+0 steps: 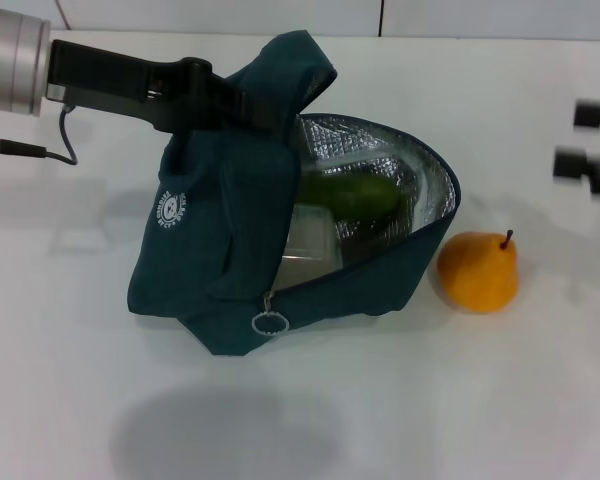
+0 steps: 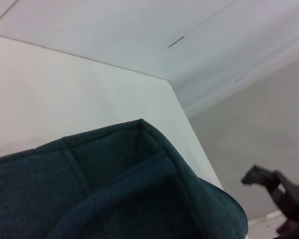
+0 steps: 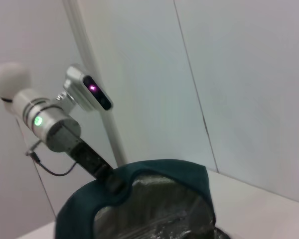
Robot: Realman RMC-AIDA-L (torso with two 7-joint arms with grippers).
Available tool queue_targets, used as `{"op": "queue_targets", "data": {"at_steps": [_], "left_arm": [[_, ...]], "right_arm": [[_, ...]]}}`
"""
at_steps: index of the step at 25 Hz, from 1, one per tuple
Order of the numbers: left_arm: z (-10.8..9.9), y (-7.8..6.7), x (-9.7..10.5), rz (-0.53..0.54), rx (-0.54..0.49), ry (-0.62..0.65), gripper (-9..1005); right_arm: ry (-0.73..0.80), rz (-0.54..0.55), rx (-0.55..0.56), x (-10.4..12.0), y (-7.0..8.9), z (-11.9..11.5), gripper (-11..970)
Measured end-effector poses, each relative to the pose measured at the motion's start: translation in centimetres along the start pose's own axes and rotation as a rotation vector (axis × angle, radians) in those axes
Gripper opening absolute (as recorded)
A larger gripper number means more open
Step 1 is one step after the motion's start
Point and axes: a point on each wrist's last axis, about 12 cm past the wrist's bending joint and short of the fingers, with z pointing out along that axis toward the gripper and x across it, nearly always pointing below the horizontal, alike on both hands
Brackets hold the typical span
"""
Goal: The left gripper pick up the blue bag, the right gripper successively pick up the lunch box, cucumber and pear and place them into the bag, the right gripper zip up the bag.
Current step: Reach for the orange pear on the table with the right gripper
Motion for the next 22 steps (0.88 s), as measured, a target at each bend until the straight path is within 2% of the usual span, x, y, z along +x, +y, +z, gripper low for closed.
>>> {"op": "queue_targets", "data": {"at_steps": [1,6,10,16,21,22], "left_arm": [[0.0,0.0,0.0,-0.001,0.000,-0.001,37],[0.1,0.3,0.3,-0.017,0.007,-0.001,37],[0.1,0.4,0.4,-0.013,0.006,-0.003,38],[0.2,0.4,0.4,-0.012,0.006,-0.001,38],[0.2,0.4,0.4,-0.012,0.006,-0.001,38],[0.2,0.5,0.5,-0.013,0.006,-0.001,39]], "right_arm": [[-0.021,0.007,-0.006,1.5,0.3,-0.5,851],[-0.075,-0.007,-0.011,6.3,1.3,-1.5,849],[-0.123,-0.040,0.026,9.0,1.9,-2.0,847],[-0.170,-0.089,0.048,10.5,2.0,-1.2,845],[-0.172,-0.118,0.036,10.8,1.6,1.8,842],[-0.172,-0.118,0.036,10.8,1.6,1.8,842]]}}
